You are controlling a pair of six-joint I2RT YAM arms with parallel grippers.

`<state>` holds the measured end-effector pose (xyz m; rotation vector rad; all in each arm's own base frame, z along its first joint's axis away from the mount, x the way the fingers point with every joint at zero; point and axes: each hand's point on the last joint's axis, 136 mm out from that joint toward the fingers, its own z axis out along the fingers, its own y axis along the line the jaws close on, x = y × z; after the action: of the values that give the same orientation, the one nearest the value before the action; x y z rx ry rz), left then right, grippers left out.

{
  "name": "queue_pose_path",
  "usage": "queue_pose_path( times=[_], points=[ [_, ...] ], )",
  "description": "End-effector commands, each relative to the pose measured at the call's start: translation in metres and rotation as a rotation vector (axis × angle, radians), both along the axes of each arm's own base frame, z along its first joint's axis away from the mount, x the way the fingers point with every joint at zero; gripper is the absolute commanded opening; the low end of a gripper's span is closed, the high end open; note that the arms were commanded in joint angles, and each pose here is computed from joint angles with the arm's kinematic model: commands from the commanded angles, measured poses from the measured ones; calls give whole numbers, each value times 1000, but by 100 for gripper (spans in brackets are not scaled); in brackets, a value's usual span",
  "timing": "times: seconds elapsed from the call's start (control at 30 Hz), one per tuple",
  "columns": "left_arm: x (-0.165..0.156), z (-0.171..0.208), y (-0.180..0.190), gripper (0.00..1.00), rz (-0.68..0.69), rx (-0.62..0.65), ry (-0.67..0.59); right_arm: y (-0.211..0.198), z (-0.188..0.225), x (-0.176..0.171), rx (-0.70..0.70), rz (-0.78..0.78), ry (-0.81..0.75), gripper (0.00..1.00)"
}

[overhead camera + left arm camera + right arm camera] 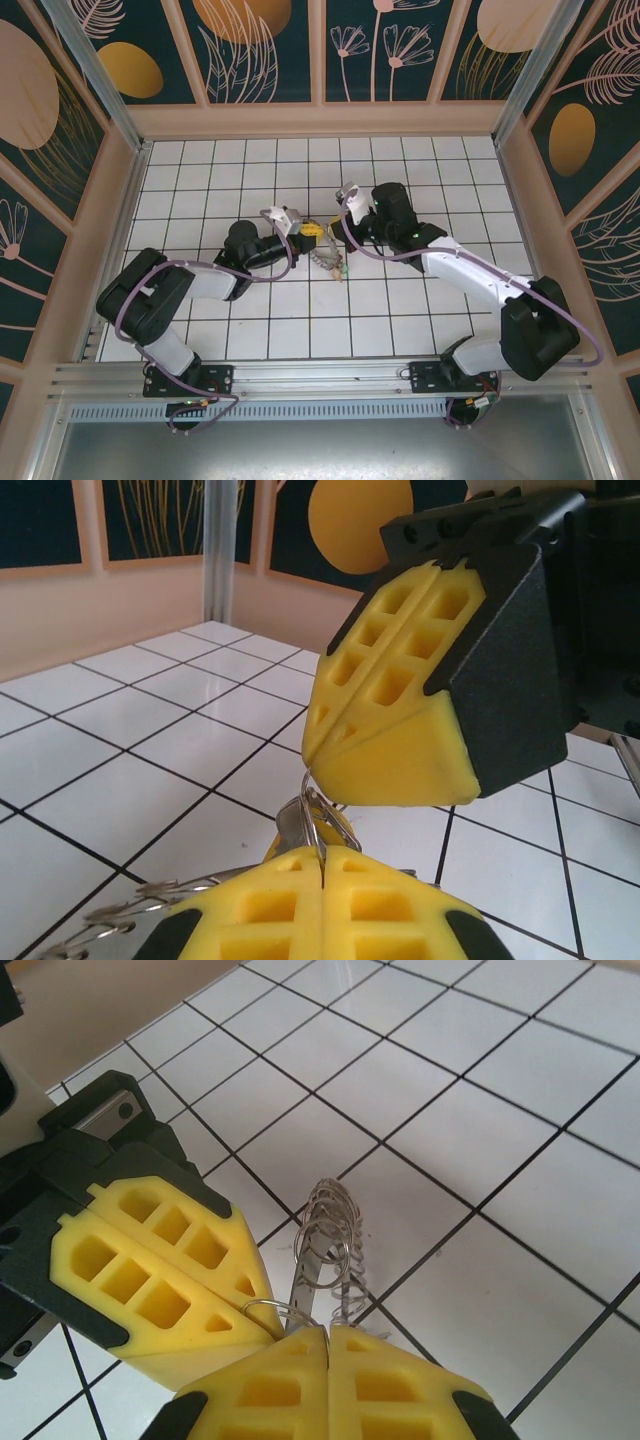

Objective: Put the keys on the keyring

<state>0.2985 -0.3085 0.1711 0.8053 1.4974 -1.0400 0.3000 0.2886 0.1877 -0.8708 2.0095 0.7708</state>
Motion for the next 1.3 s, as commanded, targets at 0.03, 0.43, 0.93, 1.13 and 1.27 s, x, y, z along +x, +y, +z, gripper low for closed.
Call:
queue_pose_path(
  times=[0.03, 0.43, 0.93, 1.13, 1.27],
  points=[
    [-4, 42, 6, 0, 21, -164, -135, -9, -13, 12, -29, -85, 73, 0],
    [5, 2, -2, 2, 23, -58, -60, 5, 14, 2, 38, -1, -3, 0],
    [9, -3, -9, 15, 0, 20, -67, 10, 16, -4, 9, 47, -34, 0],
    [7, -9, -12, 17, -31, 96, -70, 10, 19, -4, 3, 51, -48, 0],
    [6, -7, -11, 15, -36, 106, -81, 11, 17, -6, -1, 62, -41, 0]
  ],
)
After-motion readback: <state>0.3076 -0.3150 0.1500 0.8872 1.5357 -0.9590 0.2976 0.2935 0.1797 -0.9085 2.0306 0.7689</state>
